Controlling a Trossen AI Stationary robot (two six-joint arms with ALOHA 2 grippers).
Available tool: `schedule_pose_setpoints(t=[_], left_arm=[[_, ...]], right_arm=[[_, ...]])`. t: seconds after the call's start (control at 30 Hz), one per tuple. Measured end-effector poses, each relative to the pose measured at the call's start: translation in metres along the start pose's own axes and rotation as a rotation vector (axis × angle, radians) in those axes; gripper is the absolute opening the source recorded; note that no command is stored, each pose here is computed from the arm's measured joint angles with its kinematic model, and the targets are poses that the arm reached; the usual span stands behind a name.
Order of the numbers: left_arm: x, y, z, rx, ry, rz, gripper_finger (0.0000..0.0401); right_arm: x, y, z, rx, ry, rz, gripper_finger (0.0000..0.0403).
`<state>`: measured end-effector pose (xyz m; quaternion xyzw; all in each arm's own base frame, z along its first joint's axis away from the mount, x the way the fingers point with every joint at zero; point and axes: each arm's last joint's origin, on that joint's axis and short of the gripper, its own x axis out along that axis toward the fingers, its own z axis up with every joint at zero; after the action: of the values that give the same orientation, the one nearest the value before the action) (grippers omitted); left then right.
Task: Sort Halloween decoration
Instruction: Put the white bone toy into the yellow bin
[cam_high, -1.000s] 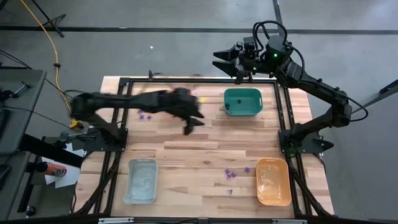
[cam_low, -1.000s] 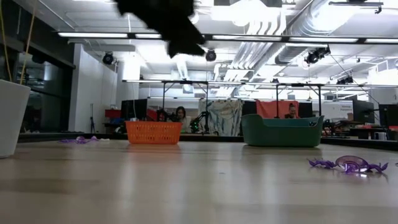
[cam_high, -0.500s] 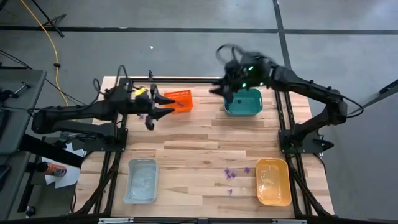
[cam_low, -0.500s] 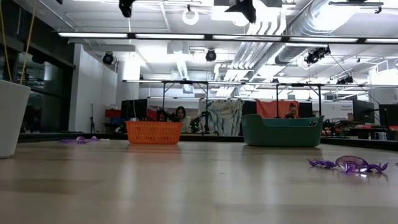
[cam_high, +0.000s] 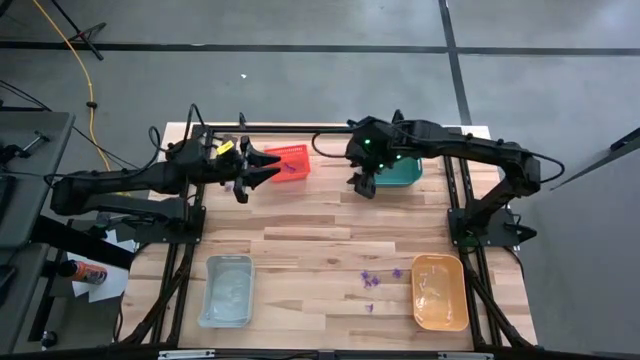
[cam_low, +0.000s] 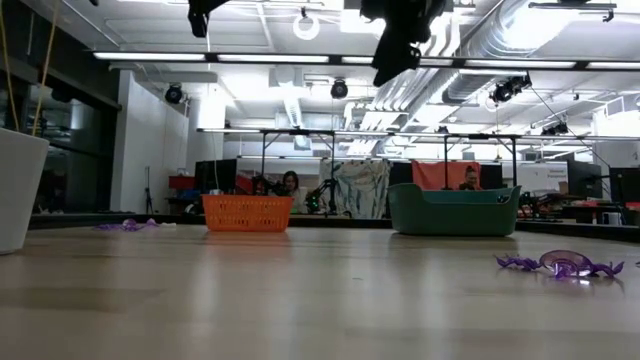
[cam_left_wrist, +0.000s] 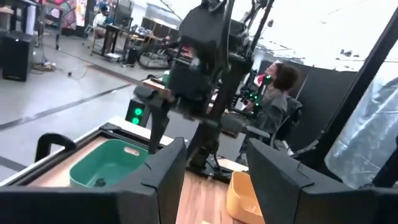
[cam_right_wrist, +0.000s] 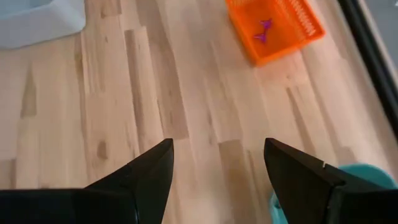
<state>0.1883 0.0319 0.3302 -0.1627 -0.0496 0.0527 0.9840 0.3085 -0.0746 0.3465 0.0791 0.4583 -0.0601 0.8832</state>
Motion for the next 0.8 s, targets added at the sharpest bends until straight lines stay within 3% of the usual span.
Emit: schedule_pose_setpoints(t=[0.2, 0.37, 0.53, 0.8], left_arm=[[0.008, 0.004, -0.006, 0.022, 0.022, 0.06, 0.0158], [0.012, 0.006, -0.01, 0.08, 0.047, 0.066, 0.0158], [0.014, 0.008, -0.013, 0.171, 0.063, 0.071, 0.0158], [0.014, 0.012, -0.014, 0.214, 0.086, 0.092, 0.0158]], right_arm=[[-0.011, 0.001, -0.02, 0.007, -0.122, 0.051, 0.0245], [0.003, 0.0, -0.056, 0.196, -0.298, 0.086, 0.0245], [0.02, 0.006, -0.069, 0.325, -0.471, 0.186, 0.0245], [0.029, 0.012, -0.065, 0.271, -0.531, 0.174, 0.0245]])
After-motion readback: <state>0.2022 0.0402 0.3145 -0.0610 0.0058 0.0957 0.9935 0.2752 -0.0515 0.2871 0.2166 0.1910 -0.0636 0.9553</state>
